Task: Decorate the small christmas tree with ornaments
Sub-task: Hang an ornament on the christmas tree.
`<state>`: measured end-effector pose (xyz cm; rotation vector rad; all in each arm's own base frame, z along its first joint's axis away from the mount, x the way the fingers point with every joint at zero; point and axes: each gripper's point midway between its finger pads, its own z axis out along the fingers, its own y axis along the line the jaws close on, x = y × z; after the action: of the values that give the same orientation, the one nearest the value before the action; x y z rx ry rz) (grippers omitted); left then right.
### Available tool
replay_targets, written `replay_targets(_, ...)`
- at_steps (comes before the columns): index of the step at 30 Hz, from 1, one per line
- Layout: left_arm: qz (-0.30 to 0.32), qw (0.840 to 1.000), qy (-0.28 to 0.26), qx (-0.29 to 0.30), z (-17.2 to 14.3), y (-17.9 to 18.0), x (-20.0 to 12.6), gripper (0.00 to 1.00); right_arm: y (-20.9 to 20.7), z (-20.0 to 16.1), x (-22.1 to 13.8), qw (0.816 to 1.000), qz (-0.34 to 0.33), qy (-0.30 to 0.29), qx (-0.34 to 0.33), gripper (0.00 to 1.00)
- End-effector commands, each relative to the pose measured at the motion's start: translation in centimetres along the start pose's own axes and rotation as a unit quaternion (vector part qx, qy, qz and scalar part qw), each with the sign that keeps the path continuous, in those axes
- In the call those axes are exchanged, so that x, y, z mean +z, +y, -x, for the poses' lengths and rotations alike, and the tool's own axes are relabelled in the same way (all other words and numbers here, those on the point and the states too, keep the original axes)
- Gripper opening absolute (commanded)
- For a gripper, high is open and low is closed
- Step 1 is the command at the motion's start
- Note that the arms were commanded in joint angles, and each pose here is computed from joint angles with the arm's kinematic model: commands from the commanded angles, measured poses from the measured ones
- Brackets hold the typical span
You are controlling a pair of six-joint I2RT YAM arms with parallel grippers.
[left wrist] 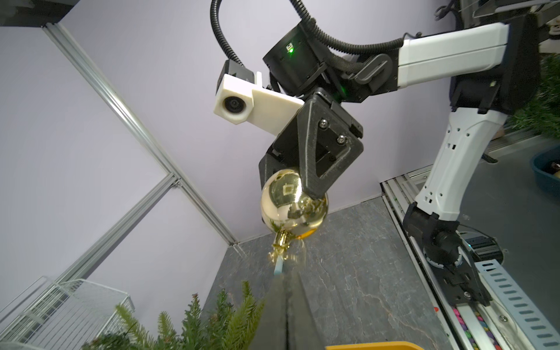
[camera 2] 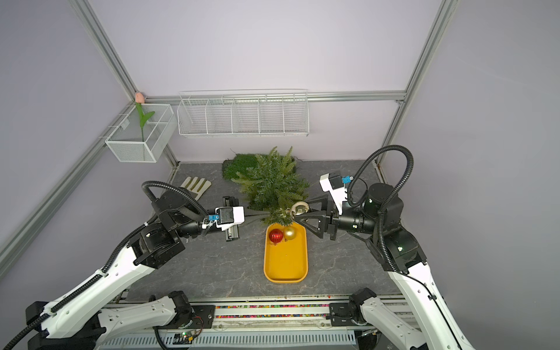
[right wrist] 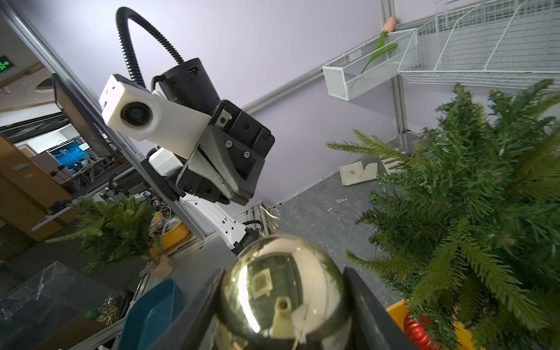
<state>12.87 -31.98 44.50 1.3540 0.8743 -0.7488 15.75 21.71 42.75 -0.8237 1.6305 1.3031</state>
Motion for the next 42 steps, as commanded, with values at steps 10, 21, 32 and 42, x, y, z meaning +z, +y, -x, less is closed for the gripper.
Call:
replay_targets(10, 0.086, 0.995, 0.048, -0.027, -2.1, 4.4, 2.2, 0.16, -2.5, 1.5, -0.6, 0.998, -0.048, -0.047, -0.013, 0.51)
replay_targets(21, 0.000, 0.998, -0.005, -0.063, 0.3, 3.0, 4.2, 0.52, -2.6, 2.1, -0.1, 0.998, -0.028, -0.050, -0.030, 0.51)
replay_targets(32, -0.080, 0.994, -0.002, -0.075, 0.9, 0.8, 4.3, 0.45, 2.2, 0.2, -0.6, 0.992, 0.103, -0.009, -0.069, 0.51)
replay_targets(42, -0.176, 0.980, -0.030, -0.091, 2.8, -2.8, 2.4, 0.44, 5.2, -0.8, -1.7, 0.980, 0.172, 0.017, -0.102, 0.51)
